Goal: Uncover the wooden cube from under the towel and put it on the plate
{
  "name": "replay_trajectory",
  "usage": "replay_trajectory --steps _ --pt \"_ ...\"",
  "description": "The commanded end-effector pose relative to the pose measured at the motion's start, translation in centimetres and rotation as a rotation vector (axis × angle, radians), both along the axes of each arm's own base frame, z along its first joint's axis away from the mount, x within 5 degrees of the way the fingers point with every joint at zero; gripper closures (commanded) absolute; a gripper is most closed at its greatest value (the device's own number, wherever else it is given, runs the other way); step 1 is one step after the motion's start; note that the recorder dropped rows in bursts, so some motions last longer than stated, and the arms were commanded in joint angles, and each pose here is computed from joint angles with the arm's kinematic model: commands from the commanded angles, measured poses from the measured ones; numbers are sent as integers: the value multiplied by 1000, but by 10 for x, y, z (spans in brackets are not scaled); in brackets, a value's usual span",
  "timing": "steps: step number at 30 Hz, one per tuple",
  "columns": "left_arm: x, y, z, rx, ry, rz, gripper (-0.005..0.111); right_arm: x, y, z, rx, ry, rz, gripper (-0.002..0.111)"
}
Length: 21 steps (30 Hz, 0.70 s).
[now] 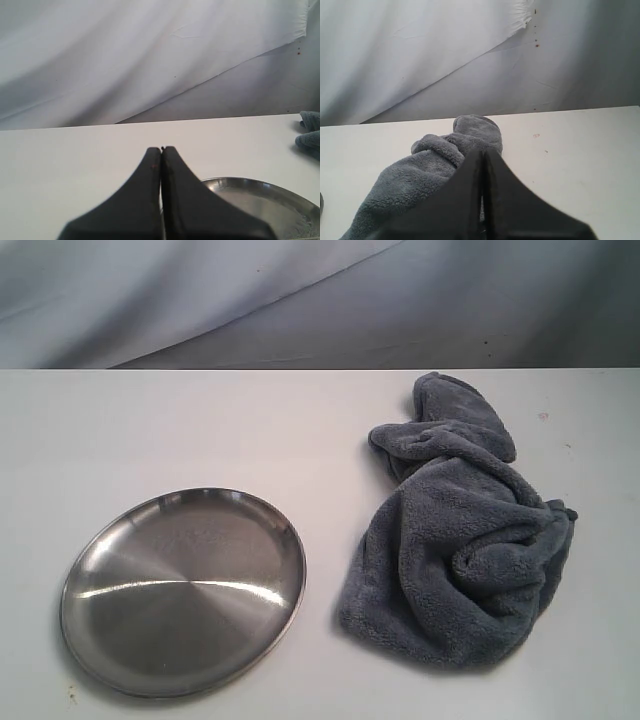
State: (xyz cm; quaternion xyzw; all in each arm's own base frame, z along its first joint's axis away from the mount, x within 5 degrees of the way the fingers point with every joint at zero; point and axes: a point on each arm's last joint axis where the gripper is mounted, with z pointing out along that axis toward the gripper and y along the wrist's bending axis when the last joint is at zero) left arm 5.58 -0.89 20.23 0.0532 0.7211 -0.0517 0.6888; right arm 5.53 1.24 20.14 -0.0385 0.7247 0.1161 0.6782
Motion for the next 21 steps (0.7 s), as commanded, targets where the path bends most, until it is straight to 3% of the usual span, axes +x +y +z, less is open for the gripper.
replay_trajectory --steps 1,3,6,9,17,21 --pt "0 0 -1 -5 -2 -5 107 0 1 9 343 -31 4 108" --pt "0 0 -1 -5 -2 -5 107 -1 1 8 371 8 9 108" --pt "0 0 -1 -5 -2 -5 107 -1 3 26 316 57 22 108" --pt "0 0 -1 -5 -2 -5 107 12 9 46 207 209 37 108" --pt "0 0 -1 -5 -2 -5 107 57 38 82 -16 532 252 108" --pt "0 0 -1 -5 -2 -5 107 70 44 90 -68 616 305 108"
